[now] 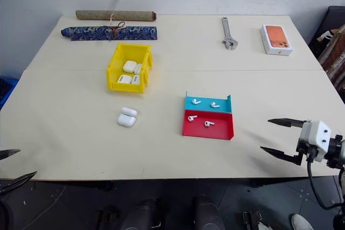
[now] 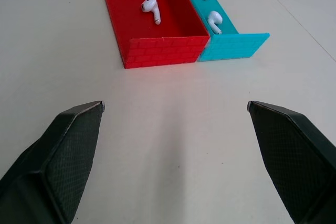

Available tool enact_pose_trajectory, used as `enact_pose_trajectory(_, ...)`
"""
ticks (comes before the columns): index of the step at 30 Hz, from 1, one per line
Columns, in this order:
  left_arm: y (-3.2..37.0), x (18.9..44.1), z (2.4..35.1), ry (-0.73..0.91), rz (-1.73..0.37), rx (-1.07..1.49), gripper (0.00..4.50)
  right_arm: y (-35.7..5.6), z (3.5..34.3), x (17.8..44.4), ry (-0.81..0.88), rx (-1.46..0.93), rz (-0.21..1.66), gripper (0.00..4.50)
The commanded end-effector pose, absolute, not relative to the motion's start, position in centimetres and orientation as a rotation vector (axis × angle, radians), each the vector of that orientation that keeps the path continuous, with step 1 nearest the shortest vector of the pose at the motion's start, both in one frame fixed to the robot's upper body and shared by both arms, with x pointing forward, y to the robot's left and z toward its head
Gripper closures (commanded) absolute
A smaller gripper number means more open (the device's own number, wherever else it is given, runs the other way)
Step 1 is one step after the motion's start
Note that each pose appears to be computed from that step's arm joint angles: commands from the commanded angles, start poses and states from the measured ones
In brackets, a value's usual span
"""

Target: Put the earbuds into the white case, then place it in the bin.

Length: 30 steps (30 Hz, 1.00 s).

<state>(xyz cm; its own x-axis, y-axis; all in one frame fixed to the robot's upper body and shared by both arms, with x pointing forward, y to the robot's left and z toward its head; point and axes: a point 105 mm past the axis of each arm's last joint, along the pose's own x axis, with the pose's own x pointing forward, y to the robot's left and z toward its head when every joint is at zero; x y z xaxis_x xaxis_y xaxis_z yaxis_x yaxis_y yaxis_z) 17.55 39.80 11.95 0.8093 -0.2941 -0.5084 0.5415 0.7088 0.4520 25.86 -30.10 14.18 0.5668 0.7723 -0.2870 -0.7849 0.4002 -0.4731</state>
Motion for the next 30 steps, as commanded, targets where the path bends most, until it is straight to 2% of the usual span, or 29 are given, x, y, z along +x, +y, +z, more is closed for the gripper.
enact_pose_trajectory(1,39.3,18.0,13.3,0.408,-0.511,0.656,0.02,-29.6,14.7,25.3,-0.012,-0.628,1.005,0.00)
enact_pose_trajectory(4,39.1,18.5,13.9,0.430,-0.488,0.567,0.02,-27.2,16.3,25.8,-0.148,-0.582,1.005,0.00)
enact_pose_trajectory(6,39.6,19.7,16.7,0.321,-0.373,0.343,0.02,-24.7,17.6,25.4,-0.293,-0.525,1.052,0.00)
enact_pose_trajectory(8,40.3,19.9,17.7,0.334,-0.311,0.273,0.02,-22.8,18.7,24.9,-0.399,-0.458,1.075,0.00)
enact_pose_trajectory(12,43.2,18.2,15.9,0.719,-0.072,0.212,0.02,-20.0,19.6,24.8,-0.465,-0.355,1.100,0.00)
enact_pose_trajectory(15,40.1,18.4,16.6,0.845,-0.141,0.057,0.02,-18.2,20.0,23.9,-0.544,-0.338,1.186,0.00)
enact_pose_trajectory(19,35.7,19.2,16.4,0.991,-0.265,0.104,0.02,-18.1,19.5,23.8,-0.567,-0.383,1.222,0.00)
enact_pose_trajectory(26,26.5,25.5,18.8,0.852,-0.460,0.140,0.02,-19.9,17.7,24.1,-0.480,-0.416,1.183,0.00)
enact_pose_trajectory(30,22.7,28.0,18.3,0.865,-0.533,0.263,0.02,-20.7,16.8,24.3,-0.461,-0.413,1.163,0.00)
